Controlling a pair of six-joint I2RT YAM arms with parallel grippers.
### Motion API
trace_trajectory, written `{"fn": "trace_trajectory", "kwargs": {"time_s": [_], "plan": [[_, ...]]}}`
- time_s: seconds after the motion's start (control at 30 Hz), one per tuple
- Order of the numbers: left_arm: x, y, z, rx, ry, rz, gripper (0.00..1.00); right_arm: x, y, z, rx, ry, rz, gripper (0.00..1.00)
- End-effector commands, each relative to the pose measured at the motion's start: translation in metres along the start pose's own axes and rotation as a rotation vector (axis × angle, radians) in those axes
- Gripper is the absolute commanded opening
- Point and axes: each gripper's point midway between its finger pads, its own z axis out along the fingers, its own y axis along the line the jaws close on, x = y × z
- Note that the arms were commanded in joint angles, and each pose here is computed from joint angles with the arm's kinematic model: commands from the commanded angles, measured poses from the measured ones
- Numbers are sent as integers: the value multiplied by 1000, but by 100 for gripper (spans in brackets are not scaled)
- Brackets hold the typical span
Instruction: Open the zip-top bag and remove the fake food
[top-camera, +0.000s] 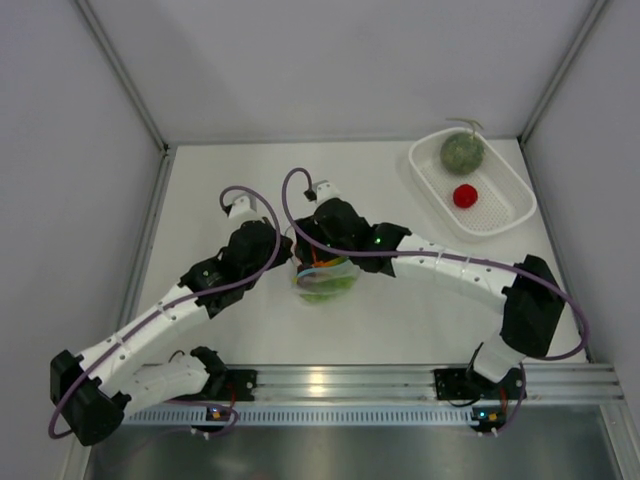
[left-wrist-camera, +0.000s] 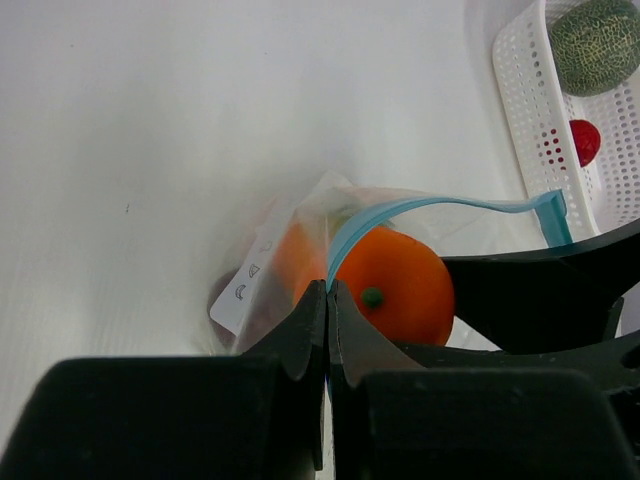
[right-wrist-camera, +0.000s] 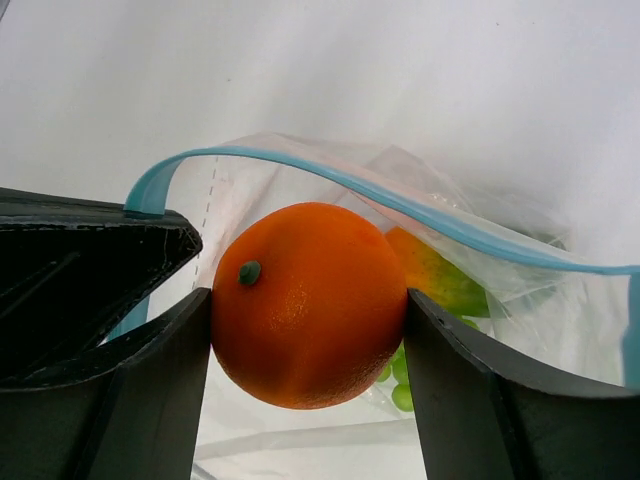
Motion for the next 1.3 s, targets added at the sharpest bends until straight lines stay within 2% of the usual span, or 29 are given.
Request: {"fn": "trace_trajectory", "kwargs": {"time_s": [0.0,0.33,0.53,0.67,0.87,1.0,1.07,1.27], "plan": [[-13,-13,-8,56,-31,4,0,-42,18,-31,-51,-103,-28,52],[-17,-6,-10,33,-52,9,0,-90,22,-82,-104,-204,-48,52],[-17,-6,-10,33,-52,11,0,-123,-12,-122,-83,-304,7,51],[-20,-8,-12,37,-55,11,0,-133,-62,-136,5,-344,63,51],[-24,-8,-14,34,-65,18,0,-134,-170,-158,248,-398,186,51],[-24,-10,-14,37,-62,23,0,-117,-247,-170,421,-397,294,50],[-25,-10,-14,38,-63,21,0,-112,-264,-167,415,-400,346,50],[-30,-18,-16,54,-65,26,0,-72,-369,-164,643,-365,526,50]]}}
